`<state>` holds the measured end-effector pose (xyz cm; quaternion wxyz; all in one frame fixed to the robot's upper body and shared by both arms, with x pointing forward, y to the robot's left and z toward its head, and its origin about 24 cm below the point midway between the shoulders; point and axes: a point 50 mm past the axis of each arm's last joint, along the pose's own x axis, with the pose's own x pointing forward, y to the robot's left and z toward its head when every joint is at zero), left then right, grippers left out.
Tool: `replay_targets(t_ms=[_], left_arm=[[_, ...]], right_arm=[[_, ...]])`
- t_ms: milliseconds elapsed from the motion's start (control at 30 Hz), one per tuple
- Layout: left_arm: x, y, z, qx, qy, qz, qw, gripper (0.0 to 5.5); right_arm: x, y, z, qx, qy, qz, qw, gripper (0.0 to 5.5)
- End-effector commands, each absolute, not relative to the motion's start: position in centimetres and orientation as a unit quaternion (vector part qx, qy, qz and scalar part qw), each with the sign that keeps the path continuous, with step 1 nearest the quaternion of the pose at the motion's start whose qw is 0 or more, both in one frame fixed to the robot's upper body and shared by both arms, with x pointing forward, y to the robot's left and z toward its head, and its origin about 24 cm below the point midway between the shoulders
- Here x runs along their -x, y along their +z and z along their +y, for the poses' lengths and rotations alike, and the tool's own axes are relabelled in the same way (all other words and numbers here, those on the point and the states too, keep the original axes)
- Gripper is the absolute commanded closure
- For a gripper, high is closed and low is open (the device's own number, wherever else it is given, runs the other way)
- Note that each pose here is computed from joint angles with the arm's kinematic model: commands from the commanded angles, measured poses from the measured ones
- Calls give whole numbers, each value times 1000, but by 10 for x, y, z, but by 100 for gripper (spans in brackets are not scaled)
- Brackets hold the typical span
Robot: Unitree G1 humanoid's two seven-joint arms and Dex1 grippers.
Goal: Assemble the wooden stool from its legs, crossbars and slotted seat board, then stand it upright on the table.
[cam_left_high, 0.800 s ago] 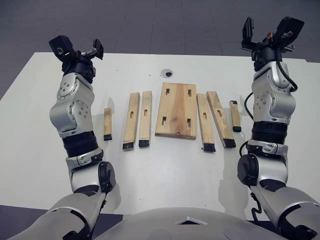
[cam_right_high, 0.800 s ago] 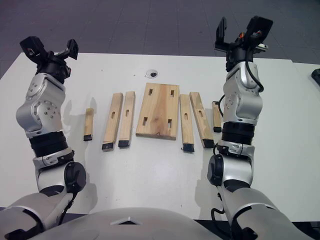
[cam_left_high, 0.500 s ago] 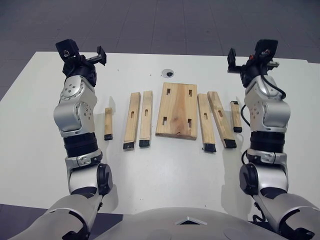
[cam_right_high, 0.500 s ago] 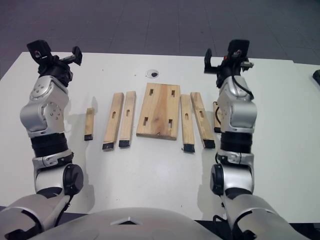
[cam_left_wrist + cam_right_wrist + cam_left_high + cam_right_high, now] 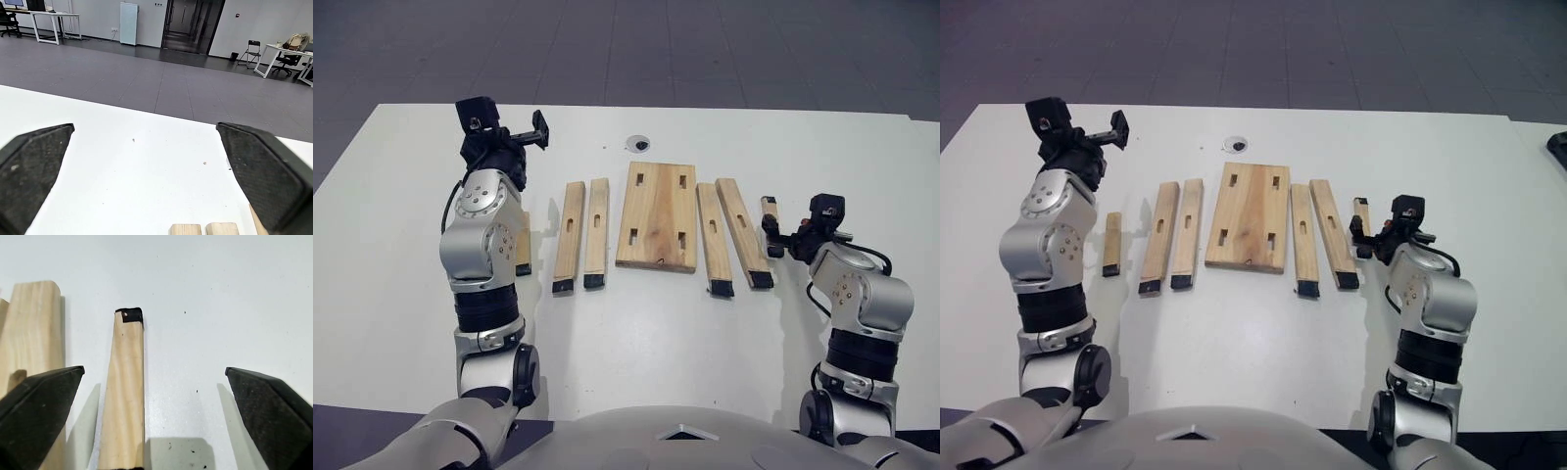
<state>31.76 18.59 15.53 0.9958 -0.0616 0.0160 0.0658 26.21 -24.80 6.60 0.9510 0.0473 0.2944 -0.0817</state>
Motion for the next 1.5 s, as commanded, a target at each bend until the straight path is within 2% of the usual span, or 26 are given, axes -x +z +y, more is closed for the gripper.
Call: replay_targets(t_ms=[33, 200, 633, 1033, 1100, 1200, 1300, 1367, 1433, 1500], left_arm=[[-318, 156, 186, 55, 73, 24, 995, 10], [-319, 155, 180, 46, 68, 35, 996, 10], [-318, 159, 171, 41, 66, 63, 995, 10], [-321, 151, 173, 32, 94, 81, 992, 10], [-322, 151, 174, 31, 97, 80, 992, 10], [-324, 147, 175, 37, 98, 88, 991, 10], [-324, 136, 185, 54, 116, 112, 985, 10], [-324, 135, 188, 93, 92, 122, 984, 10], [-323, 148, 181, 149, 11, 105, 983, 10], [-318, 168, 163, 190, -110, 78, 972, 10]], right_arm=[[-267, 63, -247, -19, -69, 315, 946, 14], [-273, 56, -248, 4, -77, 340, 937, 23], [-275, 53, -255, 6, -67, 386, 920, 220], [-281, 55, -255, -14, -51, 402, 914, 402], [-282, 55, -254, -18, -49, 402, 914, 422], [-283, 56, -254, -24, -48, 391, 919, 422], [-289, 71, -262, -16, -59, 334, 941, 422], [-299, 107, -266, 23, -45, 225, 973, 422], [-306, 161, -257, 64, 2, 73, 995, 422], [-307, 199, -243, 83, 51, -38, 995, 422]])
